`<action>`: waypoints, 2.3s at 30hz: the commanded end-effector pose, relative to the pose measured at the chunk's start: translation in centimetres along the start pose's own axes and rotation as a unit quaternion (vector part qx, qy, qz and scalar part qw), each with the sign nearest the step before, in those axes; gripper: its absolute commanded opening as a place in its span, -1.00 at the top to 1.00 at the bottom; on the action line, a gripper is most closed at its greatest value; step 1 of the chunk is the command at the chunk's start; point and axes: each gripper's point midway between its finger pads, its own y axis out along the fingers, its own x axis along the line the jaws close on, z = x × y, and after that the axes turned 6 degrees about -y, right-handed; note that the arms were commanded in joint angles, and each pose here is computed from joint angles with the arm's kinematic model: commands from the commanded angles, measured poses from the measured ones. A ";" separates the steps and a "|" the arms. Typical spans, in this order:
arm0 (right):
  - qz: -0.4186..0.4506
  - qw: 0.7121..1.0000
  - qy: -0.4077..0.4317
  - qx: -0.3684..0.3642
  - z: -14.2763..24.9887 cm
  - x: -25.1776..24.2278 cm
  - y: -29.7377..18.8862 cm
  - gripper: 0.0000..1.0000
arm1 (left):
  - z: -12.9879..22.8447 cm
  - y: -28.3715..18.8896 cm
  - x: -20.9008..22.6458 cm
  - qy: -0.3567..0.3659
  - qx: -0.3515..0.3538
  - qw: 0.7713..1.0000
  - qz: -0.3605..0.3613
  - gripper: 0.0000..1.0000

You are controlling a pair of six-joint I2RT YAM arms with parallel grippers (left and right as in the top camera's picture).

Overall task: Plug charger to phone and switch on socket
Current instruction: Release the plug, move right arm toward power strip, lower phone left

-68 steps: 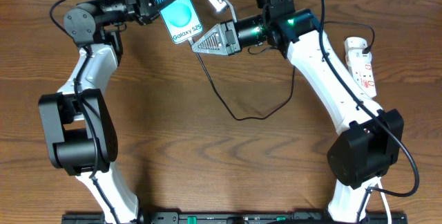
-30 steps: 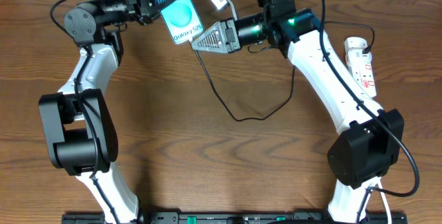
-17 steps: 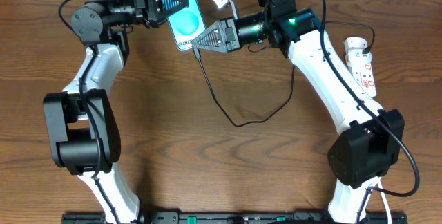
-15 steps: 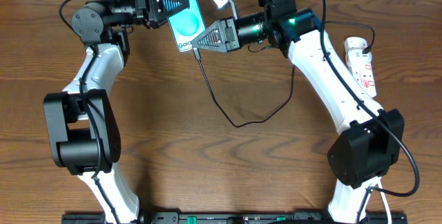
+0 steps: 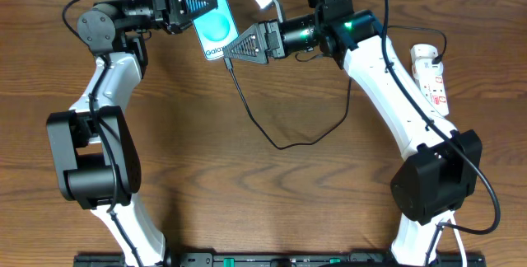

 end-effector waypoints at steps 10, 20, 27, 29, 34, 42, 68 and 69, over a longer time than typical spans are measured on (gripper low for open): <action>0.125 0.991 0.035 -0.023 -0.3 -4.9 -2.3 -0.98 | 0.7 -0.1 -1.3 0.033 -0.004 0.999 0.002 0.85; 0.248 0.965 0.089 -0.005 2.2 -9.7 -7.9 -0.99 | 1.1 -0.2 0.1 0.048 -0.004 0.999 0.000 0.86; 0.349 0.930 0.112 -0.003 2.8 -9.8 -12.7 -0.98 | 2.1 -0.3 2.7 0.033 -0.005 0.999 -0.002 0.86; 0.371 0.922 0.110 -0.005 2.6 -9.1 -13.8 -0.99 | 2.5 -0.3 4.0 0.023 -0.006 1.000 -0.003 0.86; 0.414 0.905 0.098 -0.012 2.1 -6.4 -16.0 -0.99 | 3.8 -0.4 7.2 -0.010 -0.007 1.000 -0.005 0.85; 0.453 0.887 0.075 -0.041 1.6 -1.9 -18.8 -0.98 | 6.6 -0.6 10.7 -0.010 -0.007 1.000 -0.009 0.86; 0.476 0.872 0.023 -0.109 3.1 8.4 -22.6 -0.99 | 10.0 -1.3 19.7 -0.156 -0.068 0.984 -0.059 0.86; 0.476 0.872 0.023 -0.109 3.1 8.4 -22.6 -0.98 | 9.8 -1.4 20.3 -0.174 -0.079 0.979 -0.067 0.86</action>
